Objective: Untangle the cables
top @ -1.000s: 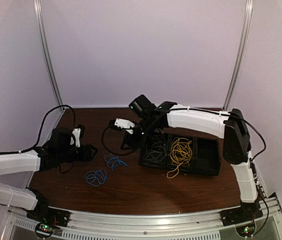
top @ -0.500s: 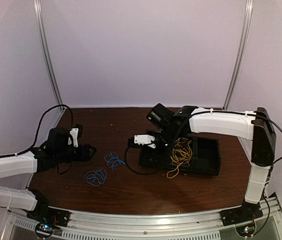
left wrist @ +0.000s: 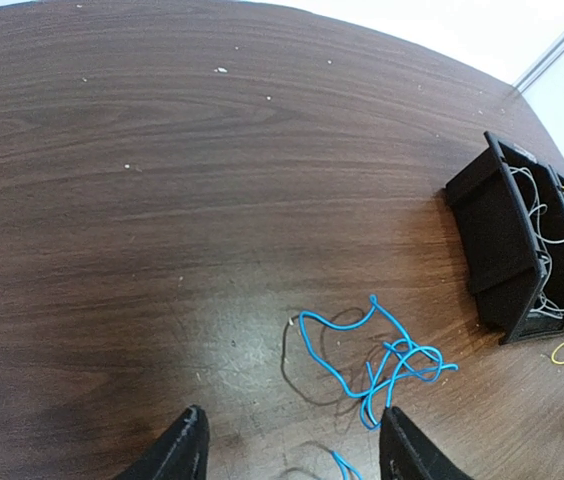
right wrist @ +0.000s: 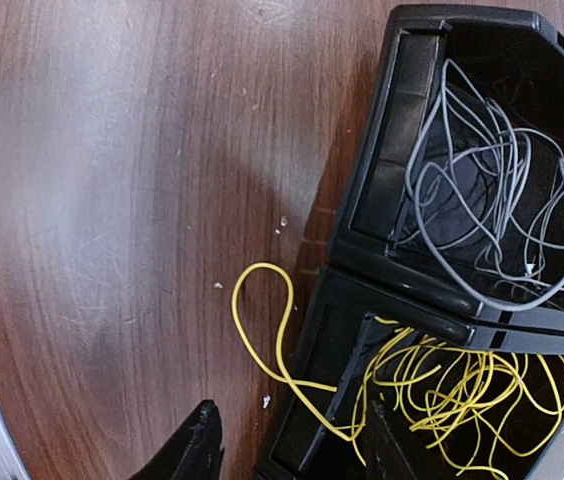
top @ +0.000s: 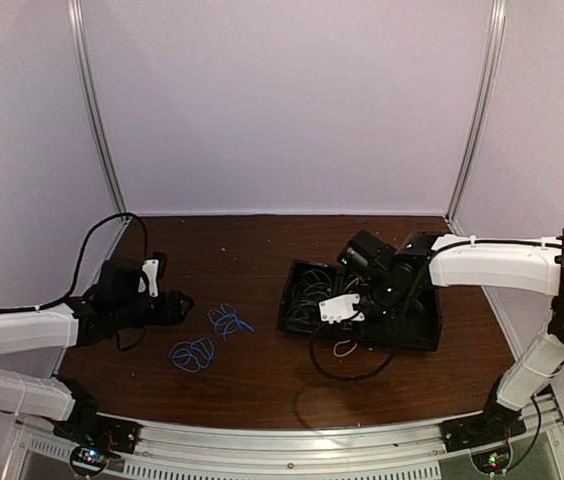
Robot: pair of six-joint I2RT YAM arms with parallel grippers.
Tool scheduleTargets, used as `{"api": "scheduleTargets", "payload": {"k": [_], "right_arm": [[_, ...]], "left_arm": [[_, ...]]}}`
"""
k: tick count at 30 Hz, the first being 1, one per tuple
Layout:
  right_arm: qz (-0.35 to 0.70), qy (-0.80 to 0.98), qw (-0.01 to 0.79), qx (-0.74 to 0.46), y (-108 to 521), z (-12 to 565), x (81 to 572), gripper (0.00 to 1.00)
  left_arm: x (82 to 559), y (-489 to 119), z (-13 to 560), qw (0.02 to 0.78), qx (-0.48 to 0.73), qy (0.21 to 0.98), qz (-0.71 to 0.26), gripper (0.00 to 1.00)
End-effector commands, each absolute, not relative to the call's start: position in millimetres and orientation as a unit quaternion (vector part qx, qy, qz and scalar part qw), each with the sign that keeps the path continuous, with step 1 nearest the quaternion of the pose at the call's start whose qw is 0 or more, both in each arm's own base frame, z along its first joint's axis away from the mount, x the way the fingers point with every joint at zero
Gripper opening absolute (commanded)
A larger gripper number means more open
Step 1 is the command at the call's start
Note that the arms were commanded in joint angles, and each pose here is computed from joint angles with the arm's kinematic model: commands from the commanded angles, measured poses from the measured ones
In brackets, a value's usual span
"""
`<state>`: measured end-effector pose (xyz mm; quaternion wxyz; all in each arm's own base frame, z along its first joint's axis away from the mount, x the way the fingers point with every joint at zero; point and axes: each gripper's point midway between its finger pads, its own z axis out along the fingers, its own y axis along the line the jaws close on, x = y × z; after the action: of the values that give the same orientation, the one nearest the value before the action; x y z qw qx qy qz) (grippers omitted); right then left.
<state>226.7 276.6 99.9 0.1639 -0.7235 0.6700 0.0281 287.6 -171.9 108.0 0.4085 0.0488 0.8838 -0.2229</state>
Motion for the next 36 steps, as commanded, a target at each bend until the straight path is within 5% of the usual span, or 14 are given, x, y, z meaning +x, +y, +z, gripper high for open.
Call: {"api": "scheduleTargets", "payload": {"k": [1, 15, 23, 31, 36], "right_arm": [[-0.017, 0.665, 0.172, -0.726, 268.5, 97.2, 241.6, 0.5], [-0.048, 0.659, 0.132, -0.738, 254.6, 74.0, 242.4, 0.48], [-0.079, 0.667, 0.137, -0.729, 251.1, 66.5, 253.2, 0.32], [-0.096, 0.665, 0.162, -0.723, 250.3, 83.2, 262.1, 0.0], [-0.118, 0.667, 0.169, -0.716, 235.1, 101.4, 274.3, 0.0]], "left_arm": [[292.3, -173.0, 115.6, 0.426, 0.043, 0.873, -0.234, 0.59], [290.9, -170.8, 118.2, 0.431, 0.04, 0.871, -0.234, 0.59], [289.7, -171.5, 116.5, 0.43, 0.04, 0.87, -0.238, 0.59], [290.5, -171.1, 119.8, 0.433, 0.04, 0.869, -0.236, 0.6], [291.6, -171.7, 120.2, 0.433, 0.041, 0.869, -0.236, 0.6]]}}
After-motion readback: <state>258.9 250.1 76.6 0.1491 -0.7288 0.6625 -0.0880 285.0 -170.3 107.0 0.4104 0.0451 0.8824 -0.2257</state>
